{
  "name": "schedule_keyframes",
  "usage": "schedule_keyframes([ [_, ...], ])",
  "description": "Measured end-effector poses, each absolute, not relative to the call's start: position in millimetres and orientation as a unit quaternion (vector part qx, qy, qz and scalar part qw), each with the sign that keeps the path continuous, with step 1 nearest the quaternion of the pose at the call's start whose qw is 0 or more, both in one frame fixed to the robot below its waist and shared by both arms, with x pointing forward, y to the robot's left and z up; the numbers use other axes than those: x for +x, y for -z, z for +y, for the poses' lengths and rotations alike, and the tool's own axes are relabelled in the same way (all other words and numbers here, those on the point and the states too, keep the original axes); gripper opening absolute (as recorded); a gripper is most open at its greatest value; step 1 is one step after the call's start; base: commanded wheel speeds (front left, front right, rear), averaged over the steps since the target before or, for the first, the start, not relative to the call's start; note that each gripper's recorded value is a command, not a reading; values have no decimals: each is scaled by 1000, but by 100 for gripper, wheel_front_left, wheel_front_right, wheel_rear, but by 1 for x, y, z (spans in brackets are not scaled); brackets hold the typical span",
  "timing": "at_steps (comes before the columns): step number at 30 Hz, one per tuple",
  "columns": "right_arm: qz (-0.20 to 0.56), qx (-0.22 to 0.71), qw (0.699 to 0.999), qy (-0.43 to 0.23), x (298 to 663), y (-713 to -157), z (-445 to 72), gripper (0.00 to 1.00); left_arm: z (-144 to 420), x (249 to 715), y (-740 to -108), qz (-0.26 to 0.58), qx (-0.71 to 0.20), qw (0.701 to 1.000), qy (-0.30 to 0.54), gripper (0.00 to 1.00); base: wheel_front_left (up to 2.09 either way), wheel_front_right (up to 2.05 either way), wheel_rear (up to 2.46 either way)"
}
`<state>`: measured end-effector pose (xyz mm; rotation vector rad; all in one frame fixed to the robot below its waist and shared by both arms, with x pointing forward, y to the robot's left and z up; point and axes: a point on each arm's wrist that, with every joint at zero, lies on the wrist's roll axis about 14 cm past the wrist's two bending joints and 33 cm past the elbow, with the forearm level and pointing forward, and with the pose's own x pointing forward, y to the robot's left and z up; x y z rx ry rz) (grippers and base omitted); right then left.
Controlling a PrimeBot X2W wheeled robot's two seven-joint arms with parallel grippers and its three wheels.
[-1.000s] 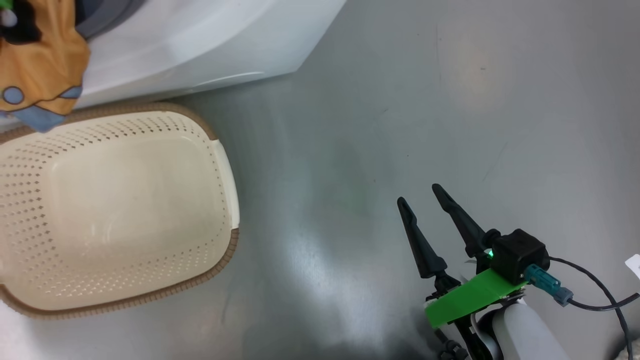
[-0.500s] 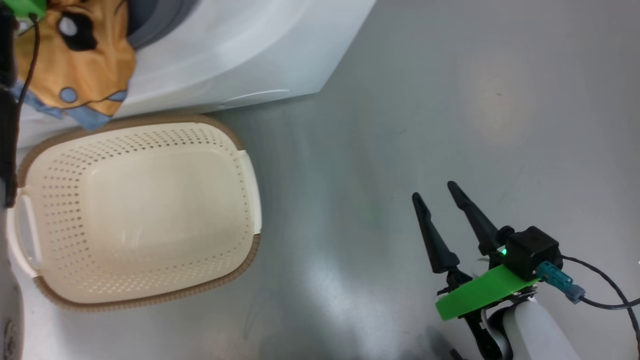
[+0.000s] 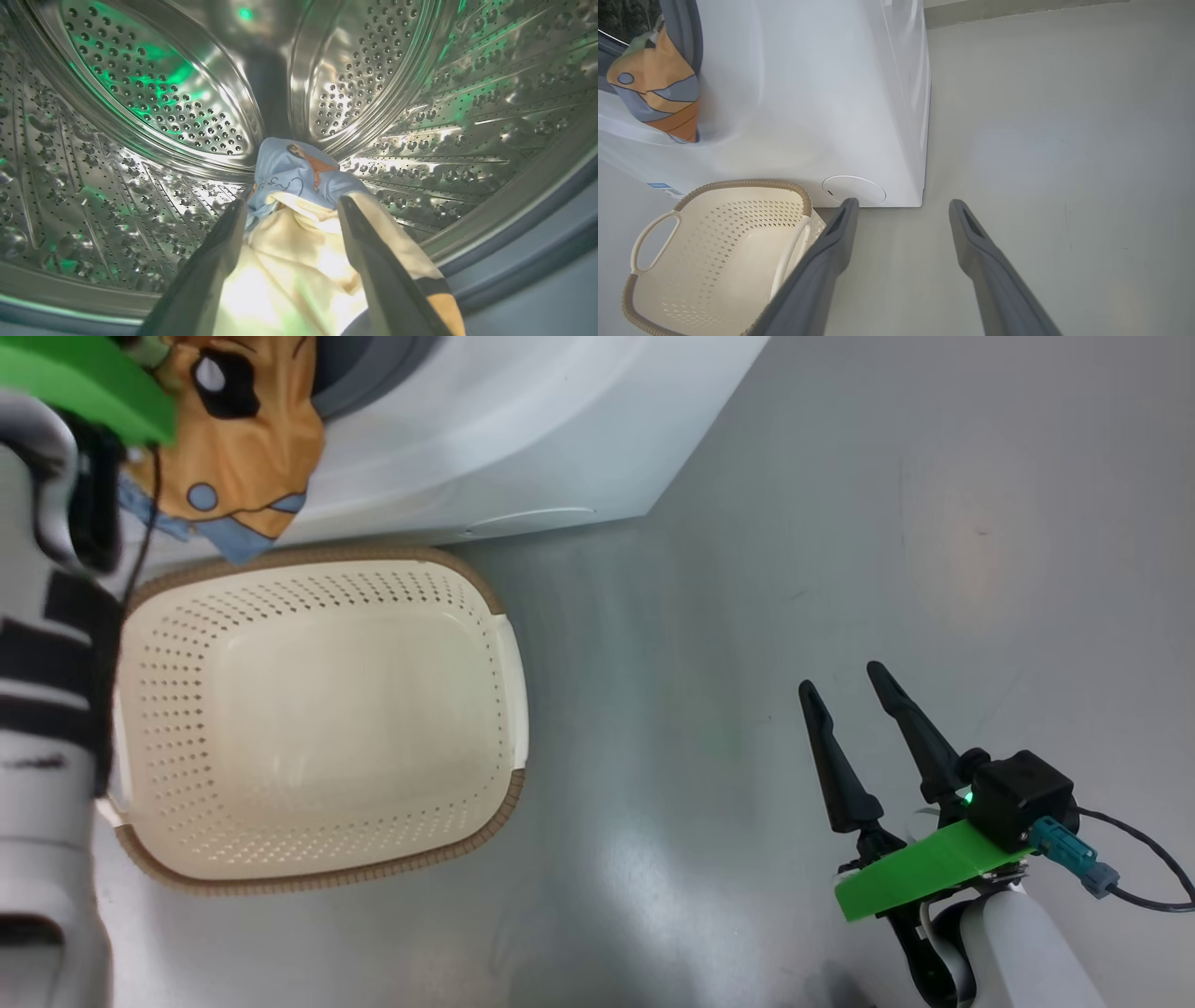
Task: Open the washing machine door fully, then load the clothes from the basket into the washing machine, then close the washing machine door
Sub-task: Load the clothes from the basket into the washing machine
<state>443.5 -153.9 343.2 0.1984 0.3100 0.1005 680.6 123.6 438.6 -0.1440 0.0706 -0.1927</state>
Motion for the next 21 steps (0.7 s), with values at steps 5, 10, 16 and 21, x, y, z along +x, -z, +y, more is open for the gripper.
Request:
schedule_keyframes([
  [5, 144, 100, 983, -54, 446, -351, -151, 100, 129, 662, -442, 22, -84, 993, 85, 100, 0, 0, 0],
  [10, 132, 100, 984, -58, 447, -361, -149, 100, 136, 633, -445, 8, -87, 993, 78, 100, 0, 0, 0],
  [16, 126, 100, 985, -62, 448, -366, -147, 100, 152, 599, -444, -8, -80, 995, 50, 100, 0, 0, 0],
  [21, 122, 99, 986, -63, 449, -368, -147, 100, 162, 567, -429, 6, -84, 996, 33, 100, 0, 0, 0],
])
